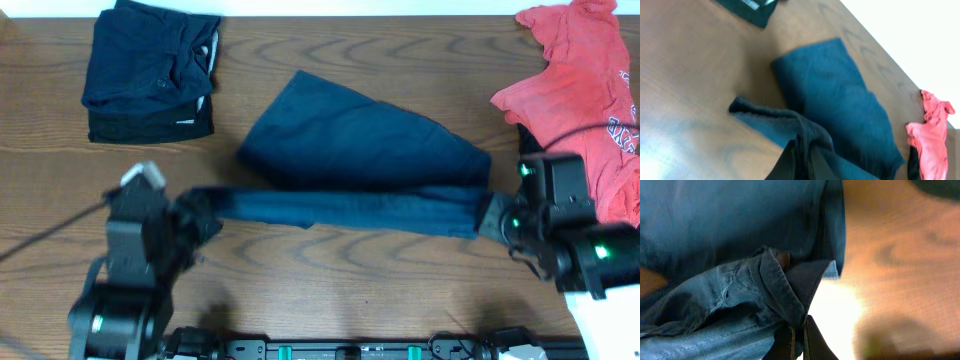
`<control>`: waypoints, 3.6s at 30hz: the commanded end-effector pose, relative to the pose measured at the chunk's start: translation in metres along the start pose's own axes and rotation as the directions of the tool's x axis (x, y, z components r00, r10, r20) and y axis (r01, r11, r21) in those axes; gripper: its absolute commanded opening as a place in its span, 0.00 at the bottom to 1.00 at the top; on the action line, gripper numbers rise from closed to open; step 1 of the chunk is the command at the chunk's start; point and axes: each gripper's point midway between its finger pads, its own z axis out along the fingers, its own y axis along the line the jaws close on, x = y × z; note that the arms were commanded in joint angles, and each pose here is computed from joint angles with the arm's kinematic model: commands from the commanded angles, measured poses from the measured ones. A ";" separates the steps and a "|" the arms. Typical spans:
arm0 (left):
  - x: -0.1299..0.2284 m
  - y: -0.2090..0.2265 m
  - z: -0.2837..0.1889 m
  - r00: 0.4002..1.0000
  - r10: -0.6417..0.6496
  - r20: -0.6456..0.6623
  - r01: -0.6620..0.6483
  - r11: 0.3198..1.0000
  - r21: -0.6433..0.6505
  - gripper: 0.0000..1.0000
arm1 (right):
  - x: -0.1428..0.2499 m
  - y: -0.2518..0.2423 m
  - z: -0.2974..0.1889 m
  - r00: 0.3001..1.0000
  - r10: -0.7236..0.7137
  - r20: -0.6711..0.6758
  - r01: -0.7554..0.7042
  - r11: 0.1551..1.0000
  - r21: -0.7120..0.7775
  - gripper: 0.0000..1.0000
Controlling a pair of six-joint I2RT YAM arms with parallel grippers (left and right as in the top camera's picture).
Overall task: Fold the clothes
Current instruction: 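Lift the bottom hem with both grippers and fold it up over the top, then release the hem with both grippers and raise them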
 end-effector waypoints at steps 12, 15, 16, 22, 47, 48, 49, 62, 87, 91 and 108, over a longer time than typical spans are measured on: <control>-0.036 -0.043 0.153 0.982 0.185 0.042 -0.185 0.983 -0.016 0.06 | -0.085 -0.035 0.082 0.998 0.014 0.065 -0.027 0.980 0.197 0.01; -0.034 -0.053 0.176 0.970 0.235 0.056 -0.236 0.972 0.009 0.06 | -0.089 -0.040 0.101 0.999 0.026 0.038 -0.034 0.977 0.210 0.01; -0.033 -0.057 0.183 0.967 0.247 0.063 -0.249 0.968 0.019 0.06 | -0.090 -0.041 0.108 0.999 0.029 0.033 -0.036 0.976 0.213 0.01; -0.033 -0.069 0.220 0.963 0.248 0.106 -0.256 0.965 0.061 0.06 | -0.103 -0.041 0.148 0.999 0.035 0.032 -0.041 0.975 0.217 0.01; -0.001 -0.079 0.235 0.865 0.500 0.026 -0.496 0.849 0.181 0.98 | -0.106 -0.024 0.130 0.999 -0.045 -0.012 0.045 0.999 0.029 0.88; 0.004 -0.079 0.235 0.854 0.520 0.014 -0.512 0.836 0.198 0.98 | -0.100 -0.023 0.130 0.998 -0.055 -0.035 0.055 0.998 0.019 0.87; 0.008 -0.079 0.235 0.840 0.543 0.004 -0.532 0.821 0.208 0.98 | -0.095 -0.020 0.130 0.996 -0.068 -0.057 0.068 0.998 0.002 0.85; 0.057 -0.084 0.232 0.640 0.767 -0.049 -0.732 0.627 0.266 0.89 | -0.063 0.087 0.133 0.934 -0.358 -0.017 0.346 0.913 -0.216 0.01; 0.109 -0.076 0.287 0.594 0.792 -0.143 -0.743 0.608 0.280 0.15 | -0.042 0.074 0.240 0.924 -0.344 -0.166 0.324 0.936 -0.139 0.01; 0.124 -0.074 0.298 0.556 0.813 -0.175 -0.758 0.582 0.294 0.13 | -0.046 0.069 0.241 0.930 -0.329 -0.166 0.310 0.941 -0.132 0.01; 0.082 -0.092 0.335 0.583 0.811 -0.055 -0.804 0.585 0.112 0.13 | -0.047 0.063 0.241 0.931 -0.320 -0.172 0.303 0.945 -0.119 0.01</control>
